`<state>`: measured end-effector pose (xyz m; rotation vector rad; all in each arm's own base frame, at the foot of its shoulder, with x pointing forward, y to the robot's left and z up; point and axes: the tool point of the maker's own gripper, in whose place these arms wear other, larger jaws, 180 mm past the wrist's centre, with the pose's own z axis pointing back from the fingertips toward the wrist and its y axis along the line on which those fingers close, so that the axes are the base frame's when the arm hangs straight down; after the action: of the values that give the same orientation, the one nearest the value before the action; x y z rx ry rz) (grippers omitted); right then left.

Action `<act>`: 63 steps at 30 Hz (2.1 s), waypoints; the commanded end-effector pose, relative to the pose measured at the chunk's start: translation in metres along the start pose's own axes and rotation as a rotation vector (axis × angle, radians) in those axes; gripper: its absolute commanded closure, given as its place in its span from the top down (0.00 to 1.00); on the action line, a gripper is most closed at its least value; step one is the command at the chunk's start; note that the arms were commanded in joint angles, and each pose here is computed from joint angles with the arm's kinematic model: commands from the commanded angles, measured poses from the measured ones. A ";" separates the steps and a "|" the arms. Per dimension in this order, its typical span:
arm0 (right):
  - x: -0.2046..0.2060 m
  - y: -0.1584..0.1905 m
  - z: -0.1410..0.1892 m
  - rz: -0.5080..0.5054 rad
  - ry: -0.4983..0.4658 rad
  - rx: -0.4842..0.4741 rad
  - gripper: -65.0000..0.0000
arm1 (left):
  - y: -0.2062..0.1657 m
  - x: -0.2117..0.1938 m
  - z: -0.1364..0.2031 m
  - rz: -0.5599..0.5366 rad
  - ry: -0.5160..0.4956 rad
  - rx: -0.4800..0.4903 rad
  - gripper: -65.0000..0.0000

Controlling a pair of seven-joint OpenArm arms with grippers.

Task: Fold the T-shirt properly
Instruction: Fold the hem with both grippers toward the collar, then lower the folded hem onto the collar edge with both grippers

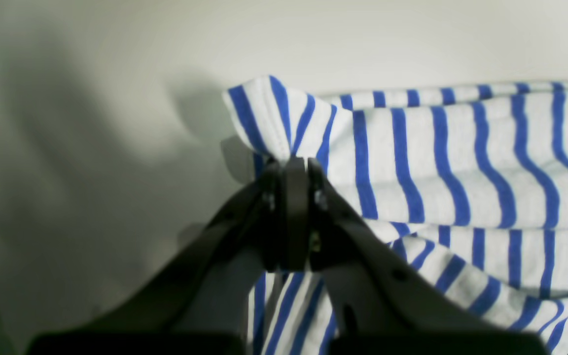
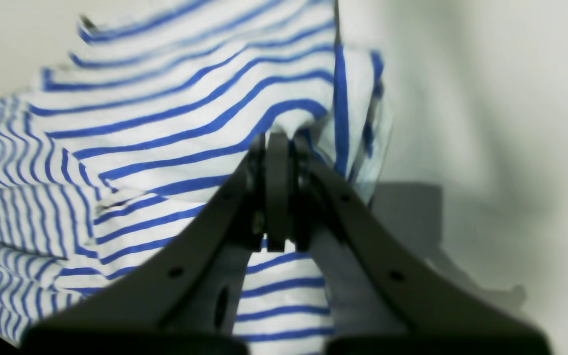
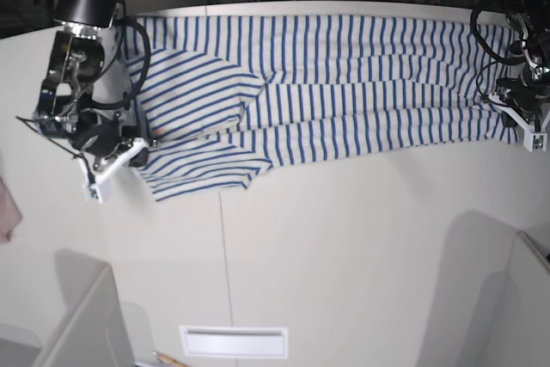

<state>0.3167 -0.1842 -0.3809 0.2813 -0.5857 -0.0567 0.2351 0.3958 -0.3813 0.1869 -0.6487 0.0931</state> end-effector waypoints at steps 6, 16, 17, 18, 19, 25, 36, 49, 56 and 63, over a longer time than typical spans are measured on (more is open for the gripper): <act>-0.006 -0.005 0.007 -0.006 0.005 -0.016 0.00 | 0.009 0.012 0.014 -0.048 -0.042 0.027 0.00; -0.047 -0.010 0.005 -0.028 0.082 -0.028 0.00 | 0.007 0.002 0.016 -0.061 -0.020 0.023 0.00; -0.048 -0.010 0.005 -0.028 0.085 -0.027 0.00 | 0.007 0.000 0.014 -0.057 -0.016 0.022 0.00; -0.048 -0.010 0.005 -0.028 0.087 -0.026 0.00 | 0.008 -0.002 0.013 -0.054 -0.011 0.022 0.00; -0.047 -0.010 0.006 -0.026 0.084 -0.026 0.00 | 0.007 -0.003 0.013 -0.052 -0.007 0.020 0.00; -0.039 -0.002 0.016 0.000 0.052 -0.024 0.29 | 0.007 -0.004 0.012 -0.051 -0.005 0.020 0.00; 0.034 -0.002 -0.016 0.038 0.021 -0.069 0.55 | 0.008 -0.001 0.012 -0.052 -0.010 0.021 0.00; 0.043 -0.007 -0.074 0.058 0.121 -0.090 0.55 | 0.008 -0.001 0.012 -0.052 -0.011 0.021 0.00; 0.040 -0.005 -0.068 0.073 0.098 -0.093 0.36 | 0.008 -0.001 0.012 -0.051 -0.010 0.021 0.00; 0.058 0.003 -0.051 0.106 0.006 -0.091 0.00 | 0.007 -0.002 0.012 -0.051 -0.006 0.019 0.00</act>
<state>0.3768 -0.1722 -0.4075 0.1650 -0.5292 0.0167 0.2176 0.3929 -0.3851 0.1984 -0.6142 0.0605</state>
